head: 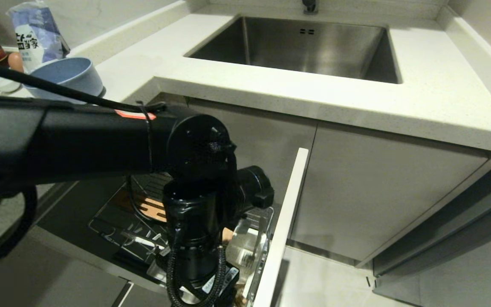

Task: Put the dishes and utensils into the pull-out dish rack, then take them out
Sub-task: Pick up the spoon and place it in the cupboard

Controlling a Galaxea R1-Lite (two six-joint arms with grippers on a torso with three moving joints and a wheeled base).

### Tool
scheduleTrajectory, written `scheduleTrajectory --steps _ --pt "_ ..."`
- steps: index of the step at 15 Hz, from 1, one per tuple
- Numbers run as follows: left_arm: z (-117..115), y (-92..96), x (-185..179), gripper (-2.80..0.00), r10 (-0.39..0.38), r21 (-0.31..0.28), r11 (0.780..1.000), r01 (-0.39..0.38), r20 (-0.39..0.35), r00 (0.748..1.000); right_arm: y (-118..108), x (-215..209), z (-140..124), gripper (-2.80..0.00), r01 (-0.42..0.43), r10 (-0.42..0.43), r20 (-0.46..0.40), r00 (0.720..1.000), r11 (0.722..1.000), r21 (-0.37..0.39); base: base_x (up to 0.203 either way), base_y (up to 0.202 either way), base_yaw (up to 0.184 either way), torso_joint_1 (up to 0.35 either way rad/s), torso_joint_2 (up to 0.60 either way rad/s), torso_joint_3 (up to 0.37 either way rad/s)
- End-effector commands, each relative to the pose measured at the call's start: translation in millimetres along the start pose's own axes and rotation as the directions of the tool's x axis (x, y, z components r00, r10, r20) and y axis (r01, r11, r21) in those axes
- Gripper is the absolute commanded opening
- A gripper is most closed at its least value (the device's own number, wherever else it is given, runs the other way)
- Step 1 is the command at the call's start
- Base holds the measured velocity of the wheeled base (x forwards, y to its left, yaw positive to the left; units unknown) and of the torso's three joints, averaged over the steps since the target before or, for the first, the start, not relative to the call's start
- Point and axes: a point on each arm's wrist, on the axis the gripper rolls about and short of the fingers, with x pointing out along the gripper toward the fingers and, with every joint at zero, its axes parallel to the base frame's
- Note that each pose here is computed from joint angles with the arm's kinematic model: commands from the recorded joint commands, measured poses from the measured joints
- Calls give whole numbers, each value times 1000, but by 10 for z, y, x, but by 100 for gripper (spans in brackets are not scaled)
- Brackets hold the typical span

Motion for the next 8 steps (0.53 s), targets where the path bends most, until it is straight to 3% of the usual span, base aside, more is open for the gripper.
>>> scheduleTrajectory --steps 1,5,8 --pt "-263 63 -272 -280 -20 -3 1000 20 90 996 -2 15 -73 -280 0 0 -24 1000 1000 -1 0 0 0 0 0 0" --pt "-748 238 -680 -280 -11 -32 999 21 278 961 -2 15 -73 -280 0 0 -24 1000 1000 -1 0 0 0 0 0 0" --pt "-1162 417 -937 -280 31 -81 997 4 429 903 -2 15 -73 -280 0 0 -24 1000 1000 1 0 0 0 0 0 0"
